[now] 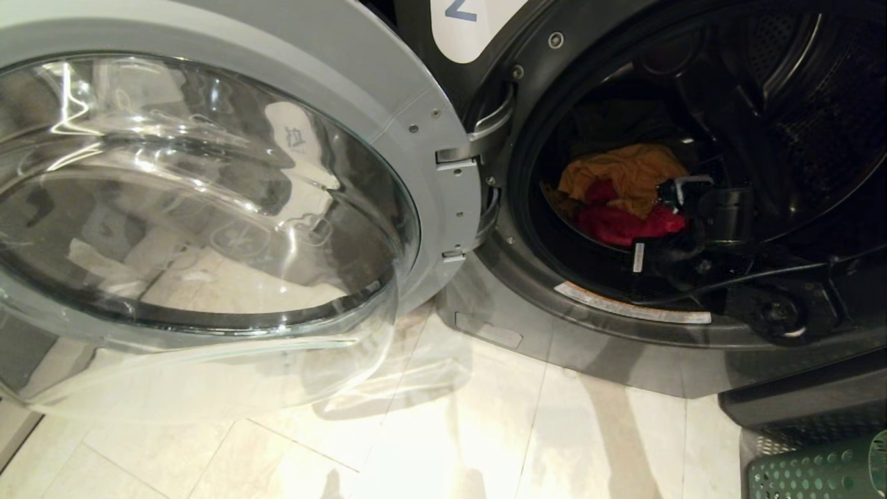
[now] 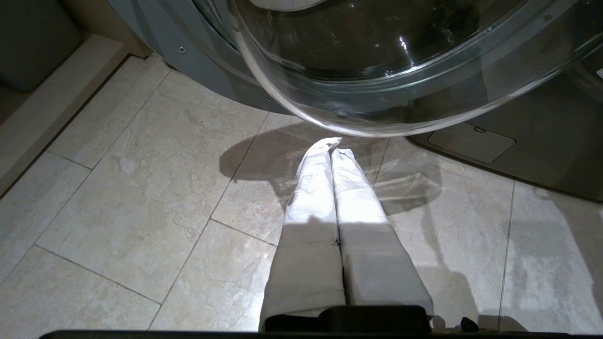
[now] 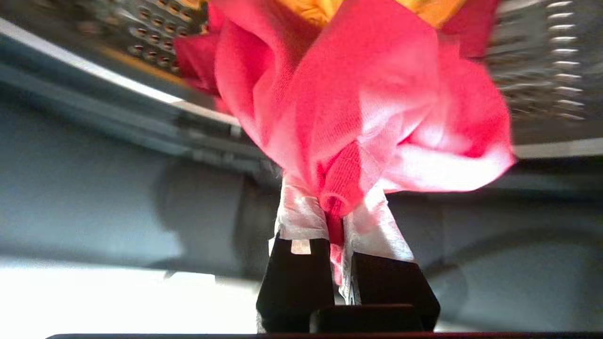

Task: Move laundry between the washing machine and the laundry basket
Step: Pick a cloth and place it into the basket

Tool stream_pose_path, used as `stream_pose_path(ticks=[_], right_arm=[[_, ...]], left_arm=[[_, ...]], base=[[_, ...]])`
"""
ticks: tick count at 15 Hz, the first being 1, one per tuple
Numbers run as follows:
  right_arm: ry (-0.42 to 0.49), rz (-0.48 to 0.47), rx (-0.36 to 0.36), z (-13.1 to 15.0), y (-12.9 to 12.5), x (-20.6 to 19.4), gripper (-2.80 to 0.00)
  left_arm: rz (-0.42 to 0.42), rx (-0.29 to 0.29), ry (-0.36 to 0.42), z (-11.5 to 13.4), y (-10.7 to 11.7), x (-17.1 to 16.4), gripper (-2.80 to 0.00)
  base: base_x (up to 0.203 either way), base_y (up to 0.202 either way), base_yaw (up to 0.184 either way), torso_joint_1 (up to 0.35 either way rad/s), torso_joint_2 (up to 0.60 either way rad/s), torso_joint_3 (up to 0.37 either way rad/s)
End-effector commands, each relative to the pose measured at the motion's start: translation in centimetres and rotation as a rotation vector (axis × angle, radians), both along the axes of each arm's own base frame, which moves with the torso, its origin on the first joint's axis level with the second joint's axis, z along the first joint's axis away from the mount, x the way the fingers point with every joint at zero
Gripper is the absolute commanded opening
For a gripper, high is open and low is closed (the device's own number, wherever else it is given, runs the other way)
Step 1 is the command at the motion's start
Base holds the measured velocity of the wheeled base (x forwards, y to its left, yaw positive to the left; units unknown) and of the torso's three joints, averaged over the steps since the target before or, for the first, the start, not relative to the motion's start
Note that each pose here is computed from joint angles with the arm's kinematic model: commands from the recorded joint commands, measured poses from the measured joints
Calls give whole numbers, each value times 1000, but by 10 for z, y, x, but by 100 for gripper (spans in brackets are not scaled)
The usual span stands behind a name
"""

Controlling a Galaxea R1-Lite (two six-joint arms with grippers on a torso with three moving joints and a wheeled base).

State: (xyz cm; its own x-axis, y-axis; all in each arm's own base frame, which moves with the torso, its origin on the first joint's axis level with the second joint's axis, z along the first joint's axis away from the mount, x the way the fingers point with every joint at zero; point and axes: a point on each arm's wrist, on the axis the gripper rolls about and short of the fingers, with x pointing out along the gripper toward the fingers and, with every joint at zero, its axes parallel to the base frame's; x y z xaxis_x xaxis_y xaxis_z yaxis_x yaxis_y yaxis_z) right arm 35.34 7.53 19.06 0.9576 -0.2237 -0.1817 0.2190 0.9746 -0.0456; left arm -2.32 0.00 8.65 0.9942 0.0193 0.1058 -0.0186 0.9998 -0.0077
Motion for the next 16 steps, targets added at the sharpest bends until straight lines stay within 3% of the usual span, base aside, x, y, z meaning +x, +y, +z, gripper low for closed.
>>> stream_pose_path(ticks=[1, 5, 10, 12, 14, 16], right_arm=[[-94, 30, 24, 36, -6, -60, -280], [-147, 142, 43, 41, -10, -160, -280], [-227, 189, 17, 21, -45, -259, -280], [-228, 169, 2, 12, -57, -284, -280], [-207, 130, 30, 1, -64, -296, -280], [-215, 175, -5, 4, -65, -301, -280]], left_arm=[[-1, 1, 40, -11, 0, 3, -280], [-5, 11, 37, -11, 0, 3, -280], [-5, 11, 37, -11, 0, 3, -280], [-5, 11, 39, -11, 0, 3, -280], [-3, 11, 40, -11, 0, 3, -280], [-3, 11, 40, -11, 0, 3, -280]], base=[[0, 0, 0, 0, 0, 0], [0, 0, 0, 0, 0, 0], [0, 0, 0, 0, 0, 0], [0, 0, 0, 0, 0, 0], [0, 0, 0, 0, 0, 0], [0, 0, 0, 0, 0, 0]])
